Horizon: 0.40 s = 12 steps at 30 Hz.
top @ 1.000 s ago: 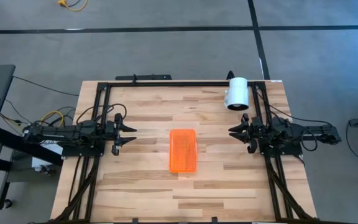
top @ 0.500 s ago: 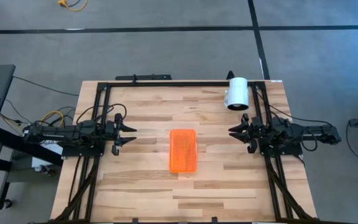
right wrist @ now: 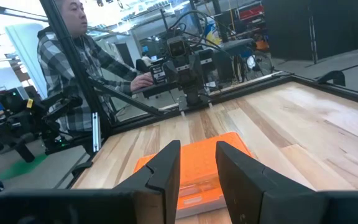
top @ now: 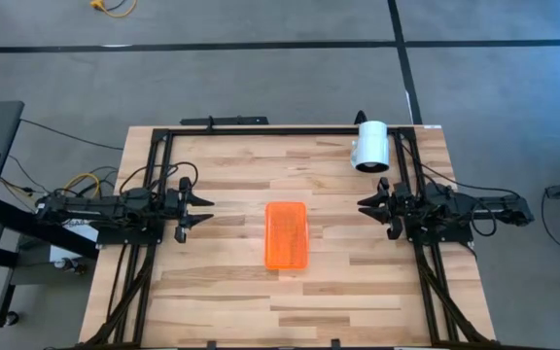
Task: Pick & place school supplies into a supply box
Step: Return to Home Position
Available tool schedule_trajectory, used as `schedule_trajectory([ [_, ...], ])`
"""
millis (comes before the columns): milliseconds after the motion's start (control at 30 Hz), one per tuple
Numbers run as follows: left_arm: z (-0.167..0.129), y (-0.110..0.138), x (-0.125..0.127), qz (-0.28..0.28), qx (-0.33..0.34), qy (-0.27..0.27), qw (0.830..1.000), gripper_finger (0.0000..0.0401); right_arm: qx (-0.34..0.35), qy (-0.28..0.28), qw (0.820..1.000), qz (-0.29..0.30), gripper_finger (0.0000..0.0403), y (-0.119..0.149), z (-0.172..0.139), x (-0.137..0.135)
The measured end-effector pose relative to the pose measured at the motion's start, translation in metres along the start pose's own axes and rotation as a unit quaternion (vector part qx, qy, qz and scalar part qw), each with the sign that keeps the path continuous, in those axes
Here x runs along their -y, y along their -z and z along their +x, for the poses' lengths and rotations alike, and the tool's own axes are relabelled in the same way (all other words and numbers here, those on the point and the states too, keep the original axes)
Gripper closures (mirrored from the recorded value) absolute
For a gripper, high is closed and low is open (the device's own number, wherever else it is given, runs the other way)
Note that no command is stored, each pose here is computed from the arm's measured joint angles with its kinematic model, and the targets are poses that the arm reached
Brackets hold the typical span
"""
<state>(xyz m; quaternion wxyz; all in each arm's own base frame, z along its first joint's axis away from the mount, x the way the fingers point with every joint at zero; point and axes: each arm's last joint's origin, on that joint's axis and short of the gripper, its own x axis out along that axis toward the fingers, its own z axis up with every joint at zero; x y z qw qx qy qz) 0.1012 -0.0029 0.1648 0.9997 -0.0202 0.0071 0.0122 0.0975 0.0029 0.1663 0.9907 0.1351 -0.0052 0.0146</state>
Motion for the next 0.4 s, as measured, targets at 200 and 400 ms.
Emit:
schedule_trajectory([
  [200, 0.0, 0.0, 0.0, -0.005, 0.0, 0.0, 1.0, 0.0248, 0.0, 0.0, 1.0, 0.0, 0.0305, 0.0, 0.0, 0.0],
  [400, 0.0, 0.0, 0.0, -0.003, 0.0, 0.0, 1.0, 0.0248, 0.0, 0.0, 1.0, 0.0, 0.0305, 0.0, 0.0, 0.0],
])
